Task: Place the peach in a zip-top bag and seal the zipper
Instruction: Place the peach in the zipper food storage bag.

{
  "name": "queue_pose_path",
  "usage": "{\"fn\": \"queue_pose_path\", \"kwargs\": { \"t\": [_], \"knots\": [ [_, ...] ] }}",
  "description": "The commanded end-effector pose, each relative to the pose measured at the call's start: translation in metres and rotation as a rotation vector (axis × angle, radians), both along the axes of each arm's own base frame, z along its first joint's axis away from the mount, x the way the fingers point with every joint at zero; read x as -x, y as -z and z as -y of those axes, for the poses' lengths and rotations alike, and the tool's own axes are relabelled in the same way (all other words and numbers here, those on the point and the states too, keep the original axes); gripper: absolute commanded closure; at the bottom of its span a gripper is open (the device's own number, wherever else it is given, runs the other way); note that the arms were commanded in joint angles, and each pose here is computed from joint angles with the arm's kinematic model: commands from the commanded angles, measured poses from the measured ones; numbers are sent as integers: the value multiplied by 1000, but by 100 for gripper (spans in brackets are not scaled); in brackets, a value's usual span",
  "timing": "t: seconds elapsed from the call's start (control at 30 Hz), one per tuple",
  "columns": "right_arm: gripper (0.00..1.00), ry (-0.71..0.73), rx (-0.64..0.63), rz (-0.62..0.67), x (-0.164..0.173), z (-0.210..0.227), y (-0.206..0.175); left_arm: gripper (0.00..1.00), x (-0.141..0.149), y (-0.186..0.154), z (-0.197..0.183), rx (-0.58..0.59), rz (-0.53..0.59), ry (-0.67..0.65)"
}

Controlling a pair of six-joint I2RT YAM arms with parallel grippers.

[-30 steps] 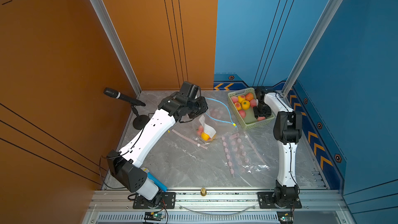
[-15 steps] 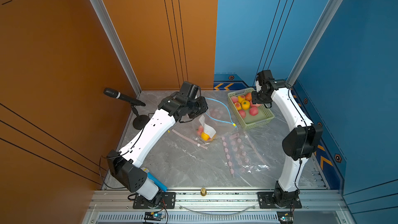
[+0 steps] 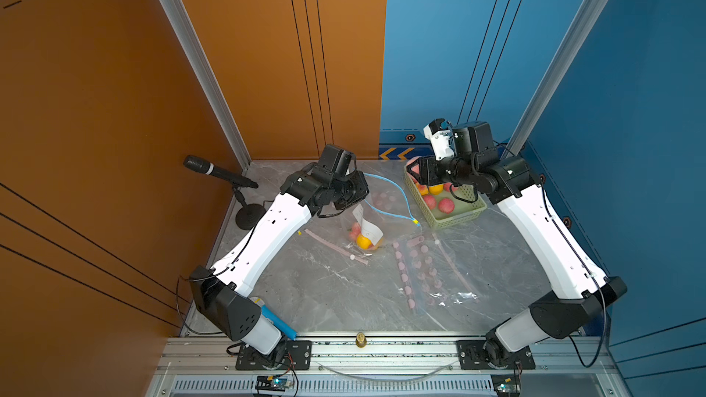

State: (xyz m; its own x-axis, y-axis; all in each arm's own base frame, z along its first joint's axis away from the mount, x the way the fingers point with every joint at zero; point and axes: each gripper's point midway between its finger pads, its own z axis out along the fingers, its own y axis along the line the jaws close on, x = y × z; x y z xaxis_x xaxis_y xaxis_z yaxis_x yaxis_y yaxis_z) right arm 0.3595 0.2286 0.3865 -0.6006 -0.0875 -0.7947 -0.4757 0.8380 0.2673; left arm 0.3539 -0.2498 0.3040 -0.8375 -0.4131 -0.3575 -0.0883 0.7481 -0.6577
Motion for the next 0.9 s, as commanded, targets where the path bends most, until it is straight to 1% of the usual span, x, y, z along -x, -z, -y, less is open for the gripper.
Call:
{"fn": "queue_pose_path", "kwargs": {
  "t": [0.0,0.27,0.43,0.5,0.63,0.67,0.73,0.87],
  "knots": [
    [75,-71,-46,-4,12,-27,-2,100,-1,-6,0,-1,18,8],
    [74,-155,5,-61,24,-68,31,100,1,-7,0,0,22,8],
    [73,-148,59,-92,20,-76,53,100,2,-11,-1,4,31,8],
    [71,-138,85,-95,18,-76,59,100,3,-12,-1,4,33,7],
    [62,-119,121,-93,15,-73,65,100,3,-14,-2,7,36,6],
    [58,-113,126,-91,14,-72,65,100,4,-14,-1,8,37,7],
    [46,-106,135,-89,13,-71,66,100,4,-15,-1,12,40,9],
    [31,-106,139,-89,13,-70,66,100,4,-16,-1,15,39,10]
  ]
}}
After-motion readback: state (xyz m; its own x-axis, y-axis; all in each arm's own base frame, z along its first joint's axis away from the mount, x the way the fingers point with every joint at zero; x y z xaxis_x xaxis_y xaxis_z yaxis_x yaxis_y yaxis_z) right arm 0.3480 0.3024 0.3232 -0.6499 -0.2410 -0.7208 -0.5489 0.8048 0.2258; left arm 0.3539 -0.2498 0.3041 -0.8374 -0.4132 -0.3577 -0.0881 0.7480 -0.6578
